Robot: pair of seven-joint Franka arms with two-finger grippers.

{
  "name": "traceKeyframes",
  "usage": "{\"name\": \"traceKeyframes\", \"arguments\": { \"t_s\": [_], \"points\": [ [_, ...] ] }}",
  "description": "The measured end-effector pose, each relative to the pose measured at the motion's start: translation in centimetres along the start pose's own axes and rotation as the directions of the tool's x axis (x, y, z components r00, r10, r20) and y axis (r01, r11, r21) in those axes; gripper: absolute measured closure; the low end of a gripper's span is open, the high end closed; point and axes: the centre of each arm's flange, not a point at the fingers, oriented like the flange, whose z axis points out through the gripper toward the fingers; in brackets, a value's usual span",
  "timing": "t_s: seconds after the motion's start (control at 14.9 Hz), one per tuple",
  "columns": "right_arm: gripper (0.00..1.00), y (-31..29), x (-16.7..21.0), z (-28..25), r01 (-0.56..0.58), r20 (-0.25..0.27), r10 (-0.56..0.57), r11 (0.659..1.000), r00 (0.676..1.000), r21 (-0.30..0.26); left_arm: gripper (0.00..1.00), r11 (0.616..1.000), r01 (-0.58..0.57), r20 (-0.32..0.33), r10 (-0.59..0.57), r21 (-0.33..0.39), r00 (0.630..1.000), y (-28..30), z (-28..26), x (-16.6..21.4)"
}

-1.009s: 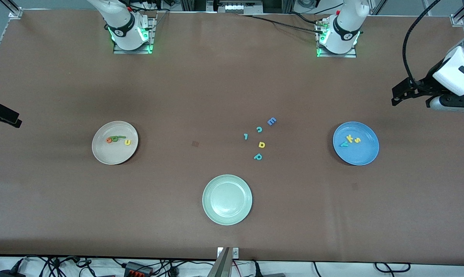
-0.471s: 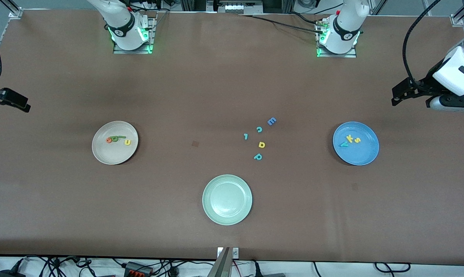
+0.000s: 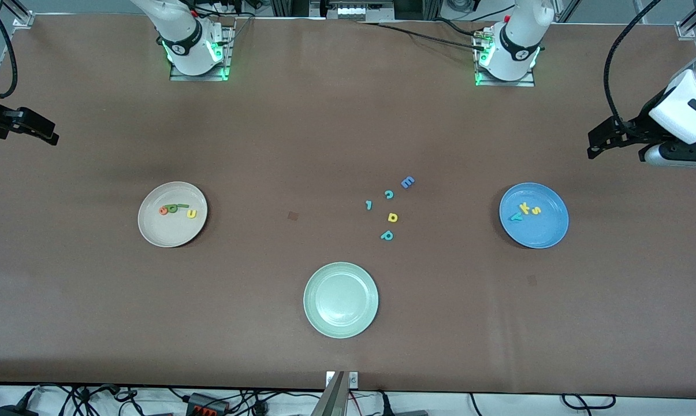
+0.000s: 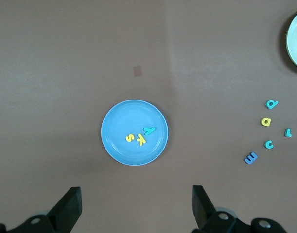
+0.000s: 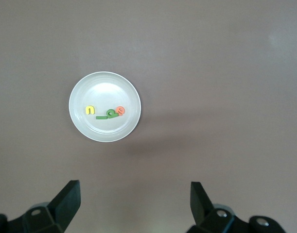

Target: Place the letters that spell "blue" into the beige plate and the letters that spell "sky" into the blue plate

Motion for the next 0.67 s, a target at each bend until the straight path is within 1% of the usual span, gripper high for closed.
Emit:
{"name": "traceKeyframes", "arguments": {
  "t_s": [0.2,0.4,0.67],
  "points": [
    [0.0,0.0,-0.1,0.3,0.001,-0.014,-0.001,1.0,1.0,0.001,0.0,1.0,0.0,0.0,0.0,0.0,1.0,0.0,0.0,0.0],
    [0.0,-0.1,-1.3,0.8,0.004,-0.026,-0.004,1.0,1.0,0.004,0.0,1.0,0.0,0.0,0.0,0.0,1.0,0.0,0.0,0.0],
    [0.0,-0.6,-1.8,0.0,0.015,-0.045,-0.015,1.0,0.999,0.004,0.0,1.0,0.0,0.0,0.0,0.0,1.0,0.0,0.0,0.0]
  ]
}}
